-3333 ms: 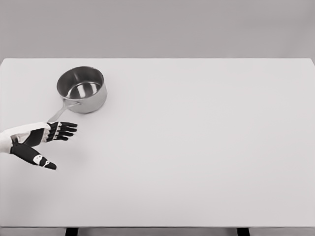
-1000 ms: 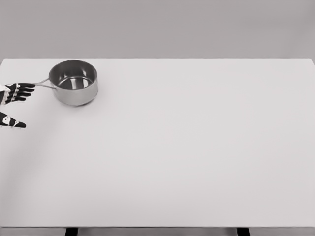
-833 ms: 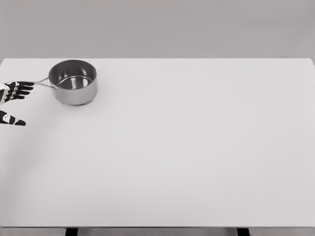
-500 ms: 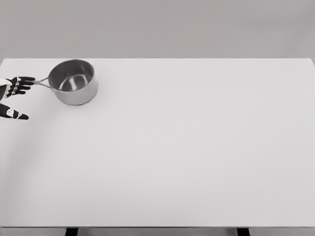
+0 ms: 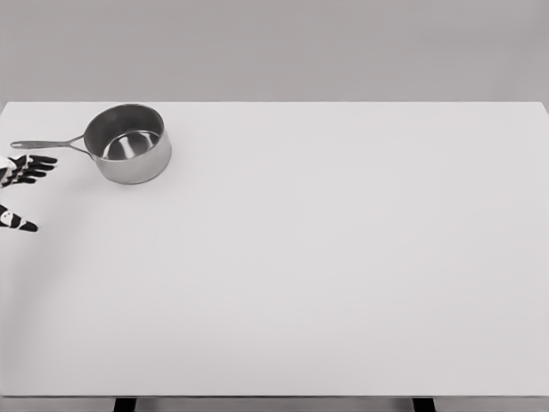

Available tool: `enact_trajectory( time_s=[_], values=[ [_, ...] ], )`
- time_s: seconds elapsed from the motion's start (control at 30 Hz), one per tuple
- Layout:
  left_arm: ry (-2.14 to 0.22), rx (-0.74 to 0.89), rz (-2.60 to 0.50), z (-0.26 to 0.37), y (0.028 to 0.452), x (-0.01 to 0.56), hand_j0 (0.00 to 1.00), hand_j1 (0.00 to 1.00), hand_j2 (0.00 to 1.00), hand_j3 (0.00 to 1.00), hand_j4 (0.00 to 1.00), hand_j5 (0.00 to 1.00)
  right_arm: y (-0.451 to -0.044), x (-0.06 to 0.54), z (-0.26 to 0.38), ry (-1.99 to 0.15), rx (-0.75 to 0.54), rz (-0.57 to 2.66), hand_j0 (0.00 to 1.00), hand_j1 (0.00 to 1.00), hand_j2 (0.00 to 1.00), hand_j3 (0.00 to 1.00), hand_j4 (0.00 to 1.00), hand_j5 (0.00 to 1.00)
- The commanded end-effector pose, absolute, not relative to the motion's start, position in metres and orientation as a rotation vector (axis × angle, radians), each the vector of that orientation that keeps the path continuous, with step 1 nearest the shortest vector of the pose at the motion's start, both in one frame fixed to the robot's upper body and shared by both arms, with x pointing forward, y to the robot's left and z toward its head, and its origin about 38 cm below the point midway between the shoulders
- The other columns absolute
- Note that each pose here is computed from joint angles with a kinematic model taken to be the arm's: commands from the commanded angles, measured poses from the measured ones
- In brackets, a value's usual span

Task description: Rotate pot handle

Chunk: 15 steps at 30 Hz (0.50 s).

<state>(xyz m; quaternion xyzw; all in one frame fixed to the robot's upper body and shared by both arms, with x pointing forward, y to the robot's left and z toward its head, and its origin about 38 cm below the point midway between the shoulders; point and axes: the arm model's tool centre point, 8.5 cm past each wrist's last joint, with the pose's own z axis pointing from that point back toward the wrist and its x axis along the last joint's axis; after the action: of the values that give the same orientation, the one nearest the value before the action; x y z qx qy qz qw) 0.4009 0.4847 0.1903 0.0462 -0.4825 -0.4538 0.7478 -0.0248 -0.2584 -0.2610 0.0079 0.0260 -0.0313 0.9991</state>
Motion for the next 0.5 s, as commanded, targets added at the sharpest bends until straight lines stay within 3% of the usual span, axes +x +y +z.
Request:
enact_trajectory(
  time_s=[0.0, 0.2, 0.47],
  values=[
    [-1.009, 0.148, -1.039, 0.194, 0.491, 0.396, 1.0, 1.0, 1.0, 1.0, 1.0, 1.0, -0.258, -0.025, -0.261, 0.053, 0.016, -0.062, 1.0, 1.0, 1.0, 1.0, 1.0, 1.0],
    [-0.963, 0.274, -1.135, 0.205, 0.496, 0.403, 1.0, 1.0, 1.0, 1.0, 1.0, 1.0, -0.258, -0.025, -0.261, 0.051, 0.016, -0.063, 1.0, 1.0, 1.0, 1.0, 1.0, 1.0],
    [-0.973, 0.319, -1.179, 0.211, 0.488, 0.413, 1.0, 1.0, 1.0, 1.0, 1.0, 1.0, -0.258, -0.025, -0.261, 0.051, 0.016, -0.063, 1.0, 1.0, 1.0, 1.0, 1.0, 1.0]
  ],
)
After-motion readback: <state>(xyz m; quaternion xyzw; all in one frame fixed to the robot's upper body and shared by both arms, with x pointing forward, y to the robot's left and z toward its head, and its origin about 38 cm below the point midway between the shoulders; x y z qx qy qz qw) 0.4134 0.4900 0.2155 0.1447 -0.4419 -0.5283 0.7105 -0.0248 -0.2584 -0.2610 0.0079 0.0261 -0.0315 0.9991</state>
